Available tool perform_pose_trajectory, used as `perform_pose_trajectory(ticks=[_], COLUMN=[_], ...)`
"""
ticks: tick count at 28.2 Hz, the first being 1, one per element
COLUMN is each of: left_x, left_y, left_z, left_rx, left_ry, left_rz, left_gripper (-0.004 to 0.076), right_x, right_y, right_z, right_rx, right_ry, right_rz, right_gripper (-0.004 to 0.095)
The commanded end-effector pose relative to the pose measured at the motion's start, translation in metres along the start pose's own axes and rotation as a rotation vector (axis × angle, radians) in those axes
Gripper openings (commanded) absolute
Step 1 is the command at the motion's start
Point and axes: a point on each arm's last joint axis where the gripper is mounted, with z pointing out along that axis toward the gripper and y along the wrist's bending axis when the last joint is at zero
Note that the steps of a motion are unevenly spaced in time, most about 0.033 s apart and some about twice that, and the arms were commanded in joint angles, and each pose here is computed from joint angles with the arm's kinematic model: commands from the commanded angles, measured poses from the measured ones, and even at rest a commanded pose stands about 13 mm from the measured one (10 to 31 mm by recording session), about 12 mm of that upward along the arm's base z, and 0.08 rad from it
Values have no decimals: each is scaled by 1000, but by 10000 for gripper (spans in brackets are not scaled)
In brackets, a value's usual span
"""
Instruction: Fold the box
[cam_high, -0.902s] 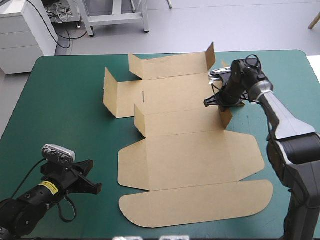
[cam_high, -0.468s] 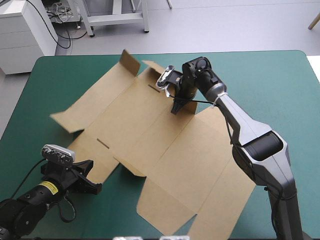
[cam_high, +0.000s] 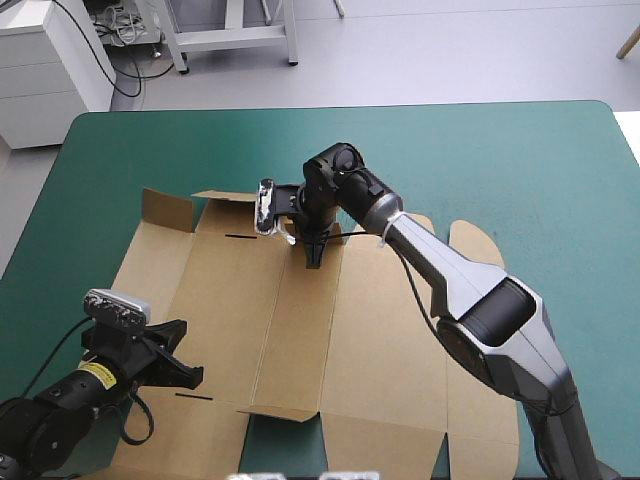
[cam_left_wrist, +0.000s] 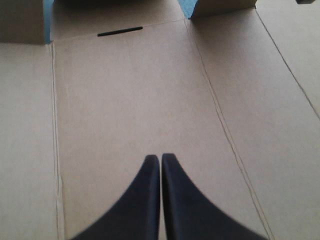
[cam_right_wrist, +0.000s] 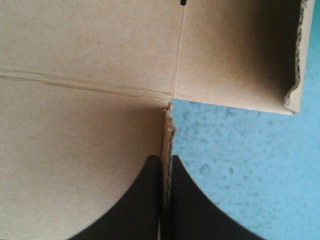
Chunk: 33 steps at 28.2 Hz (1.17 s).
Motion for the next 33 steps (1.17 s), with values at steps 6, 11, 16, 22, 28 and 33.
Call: perform_pose_trajectory(ticks=[6,11,16,22,28,33], left_x=[-12,-12,-12,-12,-12,-12], left_y=[-1,-1,-1,-1,-1,-1], left_z=[-3,-3,-3,-3,-3,-3], left_rx=[0,0,0,0,0,1], left_ry=[-76,-76,-72,-72,-72,-71], left_rz=[-8,0,0,0,0,0], left_gripper=[-8,-8,-8,-8,-8,-8], right_x=[-19,-20,-20,-20,-22,-17], right_y=[1,1,1,1,4,-2], right_z=[-41,-41,-41,-42,-42,-50], right_rx=[79,72,69,69,36,109], right_ry=[-111,-121,-123,-125,-152,-106], right_rz=[-68,-64,-24,-4,1,29], right_gripper=[-21,-21,-14,38,79,204])
